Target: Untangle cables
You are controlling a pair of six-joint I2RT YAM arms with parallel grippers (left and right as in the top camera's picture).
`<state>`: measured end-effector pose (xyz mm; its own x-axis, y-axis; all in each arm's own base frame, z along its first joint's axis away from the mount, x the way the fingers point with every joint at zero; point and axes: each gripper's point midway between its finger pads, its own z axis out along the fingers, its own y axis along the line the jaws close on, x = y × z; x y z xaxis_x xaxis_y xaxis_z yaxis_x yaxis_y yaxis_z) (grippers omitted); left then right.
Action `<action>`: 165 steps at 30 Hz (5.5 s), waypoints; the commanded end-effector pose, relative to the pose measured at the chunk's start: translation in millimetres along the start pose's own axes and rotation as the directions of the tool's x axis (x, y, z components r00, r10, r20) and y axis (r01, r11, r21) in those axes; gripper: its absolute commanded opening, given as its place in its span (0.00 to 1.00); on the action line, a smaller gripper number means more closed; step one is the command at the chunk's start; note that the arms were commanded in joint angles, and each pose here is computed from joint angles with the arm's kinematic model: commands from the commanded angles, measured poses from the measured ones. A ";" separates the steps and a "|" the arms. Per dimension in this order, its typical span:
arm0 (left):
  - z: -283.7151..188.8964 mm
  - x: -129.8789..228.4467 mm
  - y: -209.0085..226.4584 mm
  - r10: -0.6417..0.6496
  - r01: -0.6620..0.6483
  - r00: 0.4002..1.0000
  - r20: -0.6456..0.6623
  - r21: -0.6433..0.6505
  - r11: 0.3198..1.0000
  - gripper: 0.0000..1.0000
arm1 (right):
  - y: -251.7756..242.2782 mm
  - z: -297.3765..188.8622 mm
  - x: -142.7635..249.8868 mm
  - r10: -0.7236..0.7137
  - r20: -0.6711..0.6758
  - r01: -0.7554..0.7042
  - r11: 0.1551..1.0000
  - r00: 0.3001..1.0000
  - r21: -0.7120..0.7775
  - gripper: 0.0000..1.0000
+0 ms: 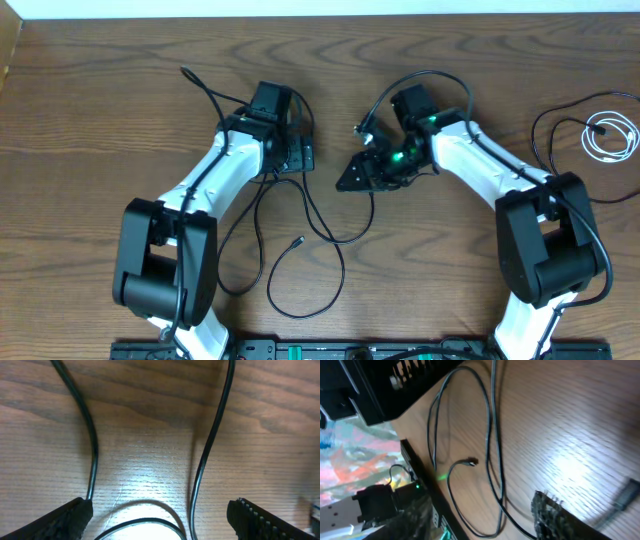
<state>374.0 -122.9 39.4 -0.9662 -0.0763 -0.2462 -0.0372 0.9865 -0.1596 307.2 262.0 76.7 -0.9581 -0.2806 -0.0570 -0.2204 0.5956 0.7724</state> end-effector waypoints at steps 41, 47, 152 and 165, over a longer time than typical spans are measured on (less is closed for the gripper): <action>34.1 32.6 49.8 -0.076 0.055 0.995 -0.058 -0.301 0.952 0.91 | -74.6 4.3 47.0 0.074 -0.089 -0.032 0.914 0.993 0.404 0.99; 41.6 35.4 62.1 -0.141 0.112 0.983 -0.116 -0.229 0.967 0.91 | -75.4 4.4 50.1 0.081 -0.096 -0.036 0.913 0.992 0.405 0.99; -11.9 34.7 18.3 -0.234 0.316 0.930 -0.284 0.288 0.904 0.07 | 15.4 63.4 -57.1 0.370 0.166 -0.347 0.926 0.914 -0.152 0.47; -10.9 25.6 16.6 -0.376 0.454 0.878 -0.297 0.262 0.852 0.07 | 36.5 82.7 -8.9 0.636 -0.094 -0.643 0.755 0.766 -0.132 0.47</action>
<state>341.7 -110.5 31.5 -0.9275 -0.3500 0.1314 -0.3667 0.7830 -0.5025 307.7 335.2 41.5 -0.9020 0.0961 0.4210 0.4021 0.5425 0.7376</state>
